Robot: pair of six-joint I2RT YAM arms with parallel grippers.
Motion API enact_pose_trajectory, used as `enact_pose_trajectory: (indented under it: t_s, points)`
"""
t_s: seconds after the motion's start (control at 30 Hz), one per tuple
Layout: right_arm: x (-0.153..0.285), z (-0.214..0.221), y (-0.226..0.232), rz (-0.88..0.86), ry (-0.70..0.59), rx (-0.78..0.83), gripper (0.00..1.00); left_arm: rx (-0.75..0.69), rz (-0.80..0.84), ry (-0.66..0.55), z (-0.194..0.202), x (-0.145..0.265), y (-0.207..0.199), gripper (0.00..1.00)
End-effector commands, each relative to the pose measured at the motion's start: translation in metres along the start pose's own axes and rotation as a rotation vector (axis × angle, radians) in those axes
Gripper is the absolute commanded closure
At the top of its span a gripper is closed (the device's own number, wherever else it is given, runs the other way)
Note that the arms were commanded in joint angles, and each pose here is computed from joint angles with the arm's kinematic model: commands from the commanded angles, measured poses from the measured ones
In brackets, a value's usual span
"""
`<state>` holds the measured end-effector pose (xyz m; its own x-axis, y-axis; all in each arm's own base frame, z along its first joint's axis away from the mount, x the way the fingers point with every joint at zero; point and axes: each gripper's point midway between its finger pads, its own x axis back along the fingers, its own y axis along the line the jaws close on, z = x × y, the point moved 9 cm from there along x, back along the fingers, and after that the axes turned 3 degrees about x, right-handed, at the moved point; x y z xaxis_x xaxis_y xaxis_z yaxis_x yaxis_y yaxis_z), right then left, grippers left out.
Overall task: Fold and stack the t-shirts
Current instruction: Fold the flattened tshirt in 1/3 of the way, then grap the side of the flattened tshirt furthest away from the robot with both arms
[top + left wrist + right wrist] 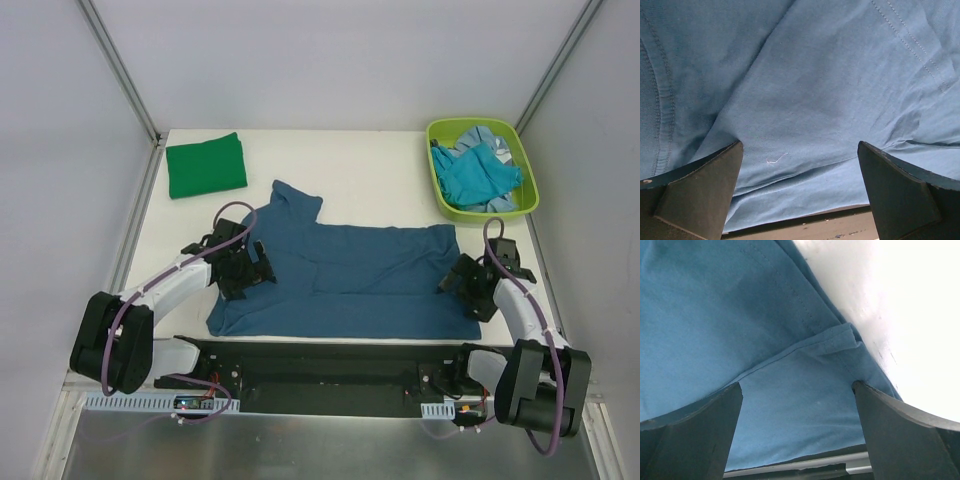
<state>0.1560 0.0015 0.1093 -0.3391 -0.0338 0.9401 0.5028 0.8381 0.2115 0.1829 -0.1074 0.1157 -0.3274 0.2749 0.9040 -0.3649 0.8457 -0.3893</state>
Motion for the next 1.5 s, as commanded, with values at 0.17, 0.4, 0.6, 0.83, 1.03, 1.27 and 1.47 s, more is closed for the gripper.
enact_pose_trajectory:
  t_s: [0.17,0.4,0.6,0.83,1.03,1.27,1.47]
  points:
    - [0.025,-0.015,0.004,-0.061,-0.084,0.06,0.04,-0.039,0.026,-0.052,-0.006,0.026,-0.01,0.01]
    - [0.057,-0.033,0.018,-0.153,-0.255,0.054,0.04,-0.089,0.14,-0.343,-0.076,0.073,-0.078,0.01]
    - [0.058,-0.039,0.02,-0.15,-0.28,0.053,0.04,-0.224,0.19,-0.268,-0.137,0.043,-0.143,0.01]
    - [0.051,-0.038,0.016,-0.117,-0.245,0.077,0.04,-0.265,0.2,-0.125,-0.175,-0.028,-0.178,0.01]
    - [0.046,-0.038,0.016,-0.121,-0.225,0.076,0.04,-0.253,0.207,-0.062,-0.195,-0.086,-0.192,0.01]
    - [0.043,-0.039,0.016,-0.116,-0.211,0.092,0.04,-0.244,0.206,-0.033,-0.204,-0.115,-0.197,0.01]
    - [0.047,-0.043,0.017,-0.114,-0.228,0.111,0.04,-0.388,0.236,-0.119,-0.217,-0.077,-0.203,0.01]
